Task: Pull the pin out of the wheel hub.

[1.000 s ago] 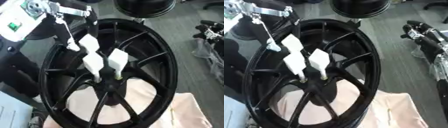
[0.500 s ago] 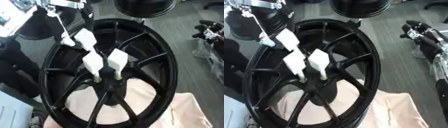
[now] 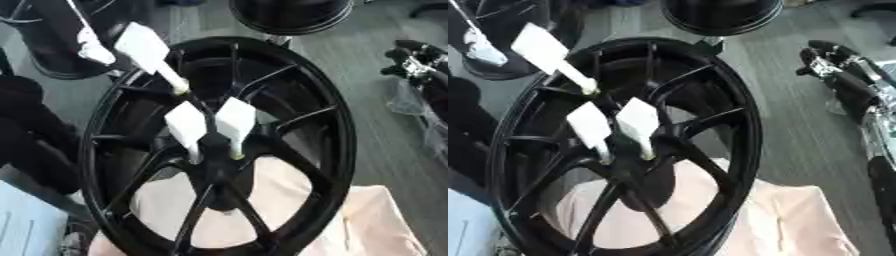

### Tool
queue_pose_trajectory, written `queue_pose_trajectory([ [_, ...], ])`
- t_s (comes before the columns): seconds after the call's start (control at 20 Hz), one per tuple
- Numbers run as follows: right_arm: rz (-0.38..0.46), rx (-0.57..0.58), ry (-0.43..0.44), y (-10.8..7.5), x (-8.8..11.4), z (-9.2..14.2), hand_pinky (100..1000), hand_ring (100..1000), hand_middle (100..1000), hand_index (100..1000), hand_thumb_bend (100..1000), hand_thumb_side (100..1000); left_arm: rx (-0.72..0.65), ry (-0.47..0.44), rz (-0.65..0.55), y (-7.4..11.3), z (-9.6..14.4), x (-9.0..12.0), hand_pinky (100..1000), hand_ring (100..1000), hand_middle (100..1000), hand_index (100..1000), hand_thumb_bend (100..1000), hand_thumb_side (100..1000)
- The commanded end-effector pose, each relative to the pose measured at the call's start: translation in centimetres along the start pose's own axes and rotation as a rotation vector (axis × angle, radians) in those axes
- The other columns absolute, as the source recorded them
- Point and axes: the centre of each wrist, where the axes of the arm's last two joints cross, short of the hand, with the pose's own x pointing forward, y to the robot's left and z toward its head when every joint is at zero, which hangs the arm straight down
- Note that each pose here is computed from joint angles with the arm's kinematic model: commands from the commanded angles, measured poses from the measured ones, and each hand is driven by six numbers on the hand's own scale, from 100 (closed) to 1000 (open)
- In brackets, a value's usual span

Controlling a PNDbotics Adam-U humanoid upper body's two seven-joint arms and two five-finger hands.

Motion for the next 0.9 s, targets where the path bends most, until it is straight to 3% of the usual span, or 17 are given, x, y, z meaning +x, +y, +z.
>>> queue_pose_trajectory([
  [0.05,0.039,-0.023,-0.02,-1.3,1.2,0.0,959,681,765,861,308,394,0.05,0.053,-0.016,1.6,4.8,0.1,787,654,496,471,585,100],
  [0.1,0.041,-0.027,-0.018,-1.4,1.2,0.1,959,681,765,861,304,397,0.066,0.073,0.002,1.5,6.2,-0.1,785,652,495,470,503,100],
  [0.4,0.052,-0.046,-0.01,-1.9,1.1,0.5,959,680,766,861,305,397,0.156,0.197,0.129,-0.2,14.3,-1.2,778,638,488,464,446,100],
  [0.65,0.051,-0.07,-0.013,-2.4,1.2,0.8,959,679,766,861,306,395,0.262,0.377,0.329,-4.8,21.4,-3.8,770,628,482,459,340,100],
  [0.9,0.052,-0.09,-0.009,-2.7,1.0,1.2,959,679,766,861,305,396,0.352,0.525,0.458,-9.1,25.9,-5.6,766,624,482,459,274,100],
])
